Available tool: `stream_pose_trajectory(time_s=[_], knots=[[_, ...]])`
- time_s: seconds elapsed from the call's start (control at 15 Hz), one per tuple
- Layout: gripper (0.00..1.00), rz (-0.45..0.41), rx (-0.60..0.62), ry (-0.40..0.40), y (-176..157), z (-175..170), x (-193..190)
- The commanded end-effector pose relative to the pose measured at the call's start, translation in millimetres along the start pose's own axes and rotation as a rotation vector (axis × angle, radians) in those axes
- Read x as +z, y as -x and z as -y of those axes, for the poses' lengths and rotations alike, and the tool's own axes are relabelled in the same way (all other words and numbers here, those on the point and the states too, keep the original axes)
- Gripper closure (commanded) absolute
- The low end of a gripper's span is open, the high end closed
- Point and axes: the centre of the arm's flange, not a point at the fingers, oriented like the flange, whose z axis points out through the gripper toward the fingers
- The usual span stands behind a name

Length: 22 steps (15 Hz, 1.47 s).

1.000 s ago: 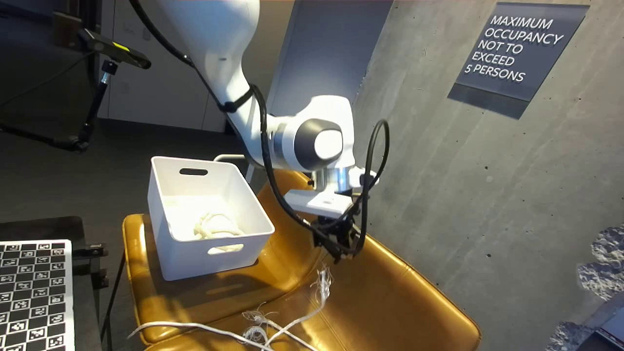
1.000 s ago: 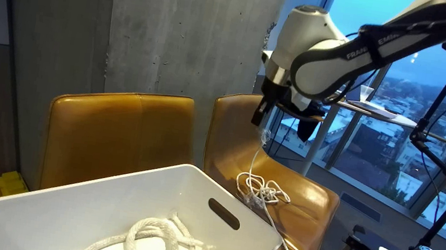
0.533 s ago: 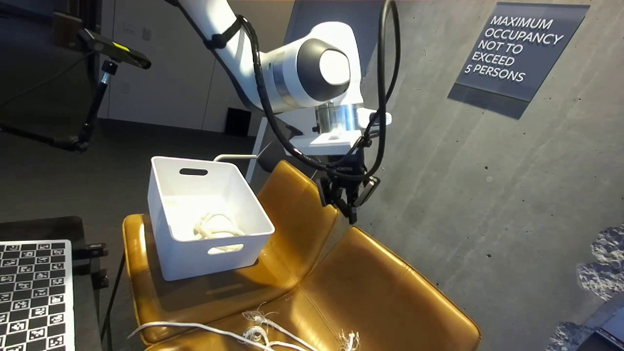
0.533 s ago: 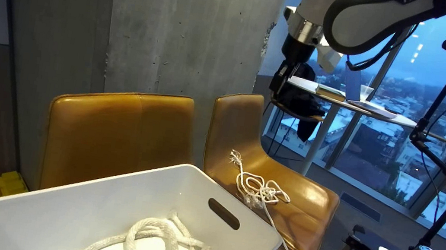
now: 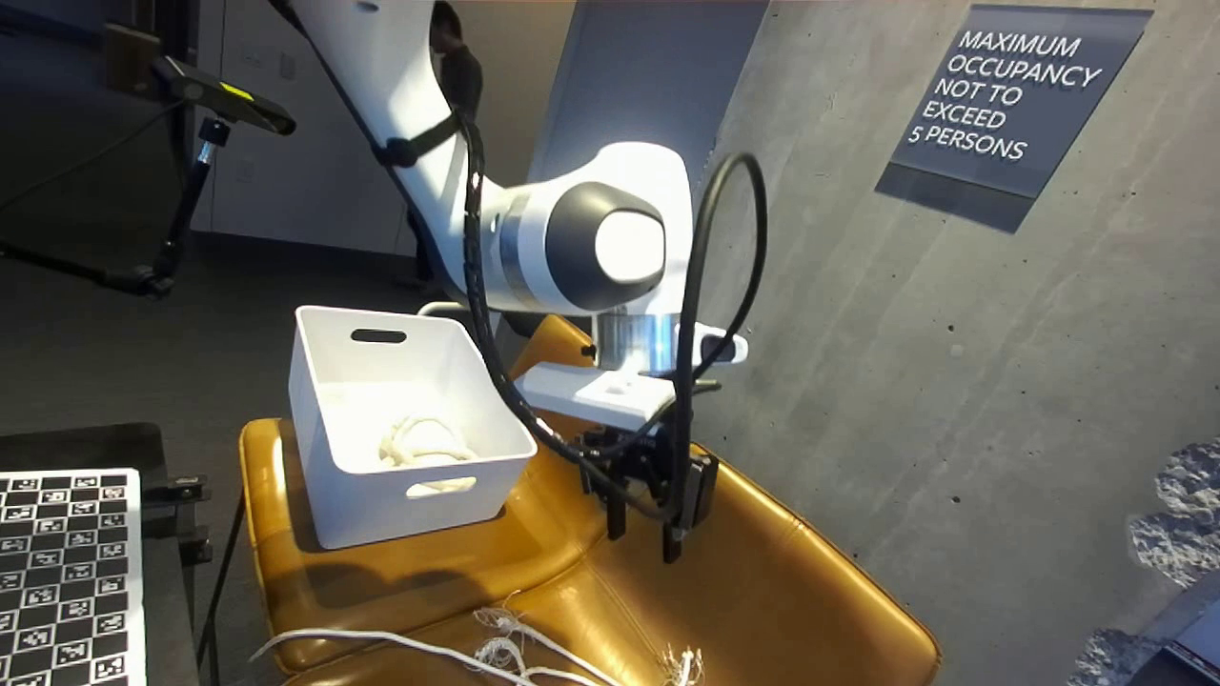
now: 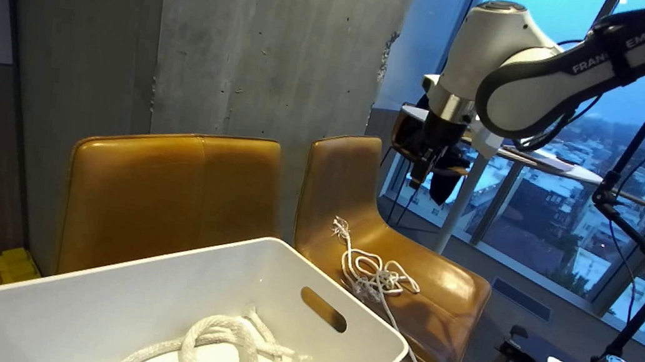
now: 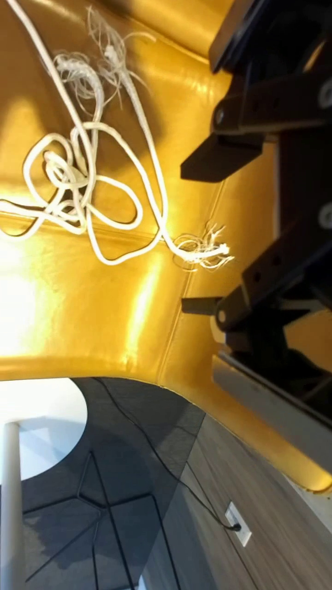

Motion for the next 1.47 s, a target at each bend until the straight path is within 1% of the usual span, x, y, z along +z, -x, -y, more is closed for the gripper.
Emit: stream_pose_trajectory(time_s=[0.0, 0.07, 0.27, 0.53, 0.67, 0.93, 1.2, 1.4], knots=[[0.03, -0.009, -0.013, -0.019, -12.6, -21.8, 62.3], [0.00, -0.011, -0.022, -0.020, -14.9, -26.1, 77.8], [0.00, -0.064, -0.058, -0.018, -29.6, -28.4, 120.1], [0.00, -0.200, -0.118, 0.014, -46.6, -8.2, 151.5], [0.00, -0.231, -0.135, 0.017, -55.3, -0.9, 176.0], [0.00, -0.230, -0.127, 0.000, -73.7, 1.7, 218.5], [0.00, -0.246, -0.071, -0.045, -104.5, -8.3, 234.2], [0.00, -0.212, -0.018, -0.104, -118.1, -14.8, 244.3]])
